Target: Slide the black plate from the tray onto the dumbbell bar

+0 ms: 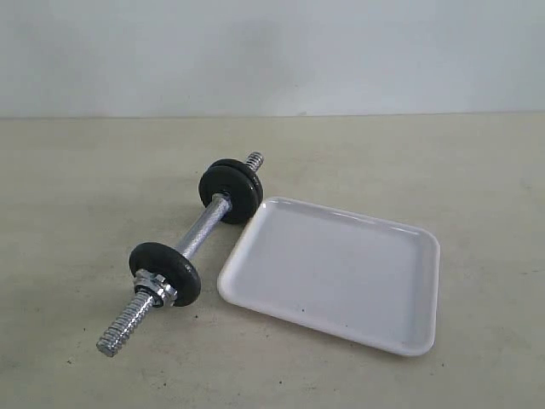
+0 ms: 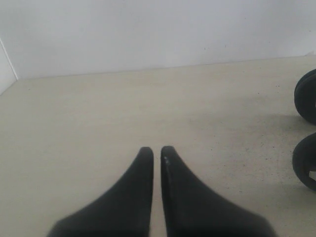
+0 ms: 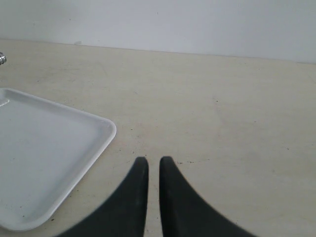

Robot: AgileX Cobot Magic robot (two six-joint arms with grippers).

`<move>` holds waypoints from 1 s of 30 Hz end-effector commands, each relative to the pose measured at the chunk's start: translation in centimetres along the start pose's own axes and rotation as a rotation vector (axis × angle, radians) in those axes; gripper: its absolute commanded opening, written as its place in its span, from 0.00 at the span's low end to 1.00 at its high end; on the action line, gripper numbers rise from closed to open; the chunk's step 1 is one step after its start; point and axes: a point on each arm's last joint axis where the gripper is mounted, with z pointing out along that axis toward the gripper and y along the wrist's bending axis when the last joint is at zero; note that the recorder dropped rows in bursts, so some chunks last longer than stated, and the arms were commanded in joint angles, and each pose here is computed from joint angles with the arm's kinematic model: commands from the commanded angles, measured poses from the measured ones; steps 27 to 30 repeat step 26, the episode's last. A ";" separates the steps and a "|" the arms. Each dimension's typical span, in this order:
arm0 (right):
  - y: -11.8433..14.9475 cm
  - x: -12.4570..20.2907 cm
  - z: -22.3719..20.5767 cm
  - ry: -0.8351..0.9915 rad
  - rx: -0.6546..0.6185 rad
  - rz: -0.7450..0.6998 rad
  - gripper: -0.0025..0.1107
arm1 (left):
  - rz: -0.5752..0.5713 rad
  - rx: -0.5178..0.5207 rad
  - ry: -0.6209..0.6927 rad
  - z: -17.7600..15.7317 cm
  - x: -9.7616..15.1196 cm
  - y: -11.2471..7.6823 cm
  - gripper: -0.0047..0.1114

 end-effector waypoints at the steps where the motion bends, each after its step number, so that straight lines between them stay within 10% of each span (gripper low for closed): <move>1: 0.0 -0.1 0.0 -0.010 0.001 0.005 0.08 | -0.007 0.035 0.003 0.0 0.1 -0.2 0.08; 30: 0.0 -0.2 0.0 -0.025 0.000 0.005 0.08 | -0.007 0.036 0.005 0.0 0.2 -0.2 0.08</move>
